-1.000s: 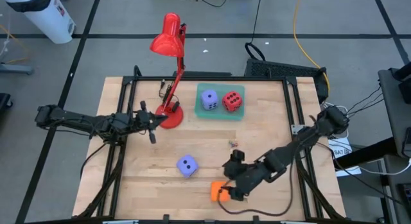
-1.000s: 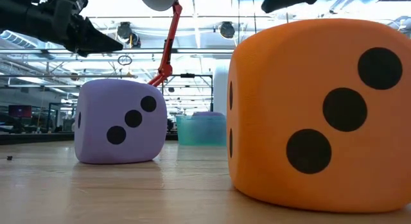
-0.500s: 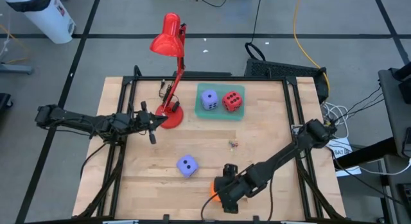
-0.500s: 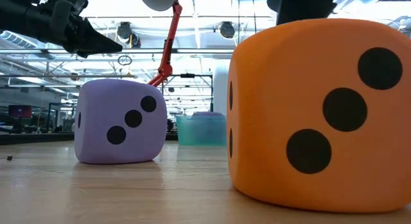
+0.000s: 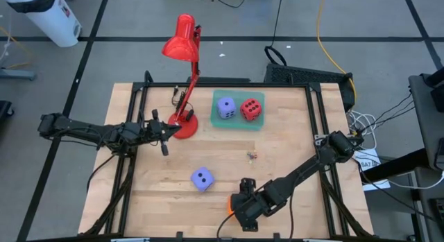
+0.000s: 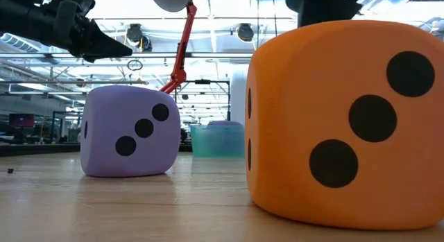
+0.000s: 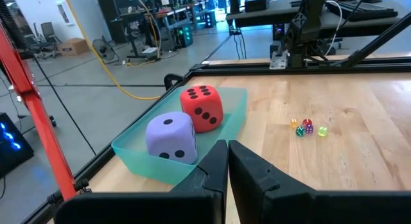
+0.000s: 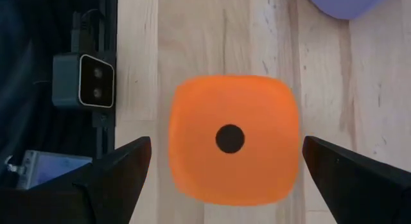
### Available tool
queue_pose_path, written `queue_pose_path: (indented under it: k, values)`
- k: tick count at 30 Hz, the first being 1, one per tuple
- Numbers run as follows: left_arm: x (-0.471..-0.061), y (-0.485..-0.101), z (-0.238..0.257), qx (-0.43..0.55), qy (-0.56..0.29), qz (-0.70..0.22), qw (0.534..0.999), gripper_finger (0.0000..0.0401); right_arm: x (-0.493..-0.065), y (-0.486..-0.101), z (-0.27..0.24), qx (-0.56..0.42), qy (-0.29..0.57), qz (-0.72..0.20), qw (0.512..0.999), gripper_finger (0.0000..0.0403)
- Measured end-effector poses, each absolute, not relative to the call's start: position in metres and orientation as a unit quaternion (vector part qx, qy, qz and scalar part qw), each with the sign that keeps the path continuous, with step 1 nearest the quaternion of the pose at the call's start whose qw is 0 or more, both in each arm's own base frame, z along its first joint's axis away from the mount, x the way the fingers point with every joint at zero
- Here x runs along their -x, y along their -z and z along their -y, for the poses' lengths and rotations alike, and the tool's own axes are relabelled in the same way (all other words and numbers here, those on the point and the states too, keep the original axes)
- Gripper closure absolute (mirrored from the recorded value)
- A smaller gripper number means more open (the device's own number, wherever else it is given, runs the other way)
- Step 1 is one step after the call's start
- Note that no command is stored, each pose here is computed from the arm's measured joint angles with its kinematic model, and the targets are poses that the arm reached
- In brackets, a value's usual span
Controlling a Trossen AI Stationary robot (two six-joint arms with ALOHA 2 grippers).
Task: Pick & Place Dice
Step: Put the orange die into the green bin
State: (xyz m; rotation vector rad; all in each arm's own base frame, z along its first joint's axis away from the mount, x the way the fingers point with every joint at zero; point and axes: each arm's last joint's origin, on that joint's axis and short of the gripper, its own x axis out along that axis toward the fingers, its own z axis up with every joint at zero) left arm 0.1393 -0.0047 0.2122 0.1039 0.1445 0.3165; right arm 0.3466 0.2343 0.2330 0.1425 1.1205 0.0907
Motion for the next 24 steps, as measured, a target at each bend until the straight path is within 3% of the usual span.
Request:
queue_pose_path:
  k: [24]
  values:
    - [-0.139, -0.212, 0.005, -0.051, -0.157, -0.071, 0.984, 0.0375, -0.36, -0.202, -0.23, -0.061, -0.068, -0.575, 0.813, 0.0007]
